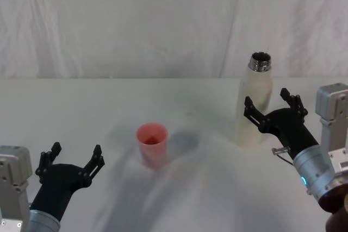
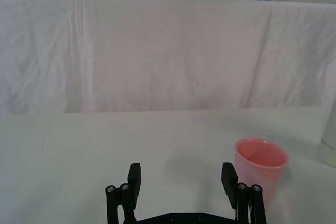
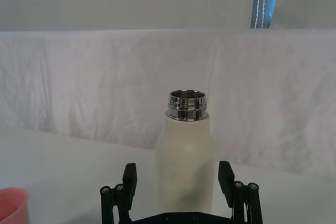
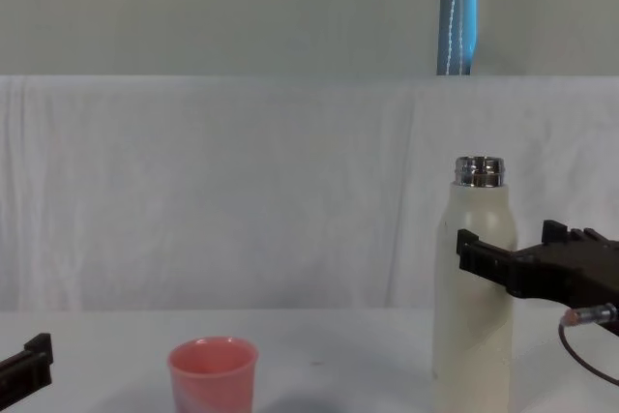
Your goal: Grasp the thermos with one hand and pour water into the cup lid.
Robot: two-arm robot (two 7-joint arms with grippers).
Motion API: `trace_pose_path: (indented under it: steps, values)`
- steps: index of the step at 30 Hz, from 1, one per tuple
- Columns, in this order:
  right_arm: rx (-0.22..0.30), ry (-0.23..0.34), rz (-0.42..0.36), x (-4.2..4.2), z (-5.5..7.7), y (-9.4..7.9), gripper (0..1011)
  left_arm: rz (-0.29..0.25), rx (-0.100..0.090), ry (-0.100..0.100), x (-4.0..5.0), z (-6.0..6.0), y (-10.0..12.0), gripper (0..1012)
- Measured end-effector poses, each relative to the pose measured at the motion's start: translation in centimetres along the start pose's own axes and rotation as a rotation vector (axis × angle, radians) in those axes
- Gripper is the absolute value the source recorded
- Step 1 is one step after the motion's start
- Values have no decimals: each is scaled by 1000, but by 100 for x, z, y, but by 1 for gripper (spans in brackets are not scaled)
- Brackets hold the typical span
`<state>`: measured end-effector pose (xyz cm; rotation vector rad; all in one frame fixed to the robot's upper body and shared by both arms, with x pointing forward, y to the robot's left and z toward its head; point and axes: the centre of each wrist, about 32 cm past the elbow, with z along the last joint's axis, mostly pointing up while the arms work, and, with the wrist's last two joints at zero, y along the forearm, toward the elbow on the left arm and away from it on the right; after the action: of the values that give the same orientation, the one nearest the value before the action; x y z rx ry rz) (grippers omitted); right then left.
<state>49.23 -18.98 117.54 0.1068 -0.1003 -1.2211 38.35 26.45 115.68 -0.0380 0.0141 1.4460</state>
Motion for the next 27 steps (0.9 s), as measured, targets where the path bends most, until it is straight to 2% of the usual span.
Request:
trace_pose_path:
  steps: [14, 27]
  values:
    - [12, -9, -5, 14, -35, 191, 1002, 0, 0, 0, 0, 0, 0, 1001]
    - [6, 1, -8, 30, -65, 286, 1002, 0, 0, 0, 0, 0, 0, 1001]
